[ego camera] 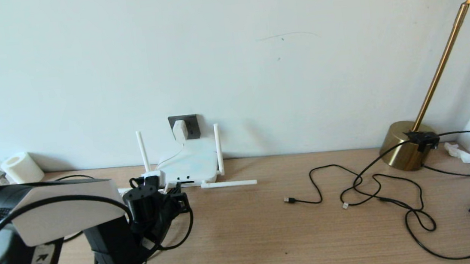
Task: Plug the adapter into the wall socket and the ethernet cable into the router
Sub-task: Plug cable into router interface
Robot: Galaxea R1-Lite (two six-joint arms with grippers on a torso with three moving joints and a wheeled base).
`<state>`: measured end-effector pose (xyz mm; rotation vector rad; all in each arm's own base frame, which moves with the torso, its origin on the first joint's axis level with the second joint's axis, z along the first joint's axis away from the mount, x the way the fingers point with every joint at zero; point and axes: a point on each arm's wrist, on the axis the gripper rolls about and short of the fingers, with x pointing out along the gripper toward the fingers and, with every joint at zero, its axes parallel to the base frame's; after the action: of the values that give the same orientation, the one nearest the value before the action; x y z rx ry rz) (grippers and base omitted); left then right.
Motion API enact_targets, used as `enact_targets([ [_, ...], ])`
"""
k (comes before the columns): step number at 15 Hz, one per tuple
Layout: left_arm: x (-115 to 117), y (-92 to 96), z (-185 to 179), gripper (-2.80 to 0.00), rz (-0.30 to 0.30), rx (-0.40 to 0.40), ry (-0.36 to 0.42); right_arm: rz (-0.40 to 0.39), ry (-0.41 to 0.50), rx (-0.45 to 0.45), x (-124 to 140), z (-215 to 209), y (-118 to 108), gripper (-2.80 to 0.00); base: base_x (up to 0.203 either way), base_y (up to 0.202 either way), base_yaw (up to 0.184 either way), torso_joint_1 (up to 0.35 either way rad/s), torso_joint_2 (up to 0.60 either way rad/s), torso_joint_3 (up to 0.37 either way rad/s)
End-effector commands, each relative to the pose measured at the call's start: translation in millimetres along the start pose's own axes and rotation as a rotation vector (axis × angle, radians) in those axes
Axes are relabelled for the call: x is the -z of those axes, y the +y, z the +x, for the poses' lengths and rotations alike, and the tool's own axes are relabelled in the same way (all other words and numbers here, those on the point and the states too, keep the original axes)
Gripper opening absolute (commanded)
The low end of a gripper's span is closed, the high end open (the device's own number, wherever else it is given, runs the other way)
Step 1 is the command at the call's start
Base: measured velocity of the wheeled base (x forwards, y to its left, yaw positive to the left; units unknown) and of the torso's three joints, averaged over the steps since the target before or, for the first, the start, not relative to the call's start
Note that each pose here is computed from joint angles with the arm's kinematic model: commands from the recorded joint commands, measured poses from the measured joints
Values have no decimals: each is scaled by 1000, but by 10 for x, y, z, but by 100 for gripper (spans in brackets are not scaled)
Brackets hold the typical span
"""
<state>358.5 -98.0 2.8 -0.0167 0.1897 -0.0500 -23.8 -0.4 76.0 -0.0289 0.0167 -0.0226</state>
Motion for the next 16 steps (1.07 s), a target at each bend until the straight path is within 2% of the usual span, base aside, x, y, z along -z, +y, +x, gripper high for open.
enact_targets([
  [1, 6, -5, 1, -280, -1, 0, -4, -2, 2, 0, 0, 1, 0, -280, 0, 0, 0, 0, 0, 0],
  [16, -4, -7, 24, -280, -3, 0, -11, -2, 2, -1, 0, 1, 0, -280, 0, 0, 0, 0, 0, 0],
])
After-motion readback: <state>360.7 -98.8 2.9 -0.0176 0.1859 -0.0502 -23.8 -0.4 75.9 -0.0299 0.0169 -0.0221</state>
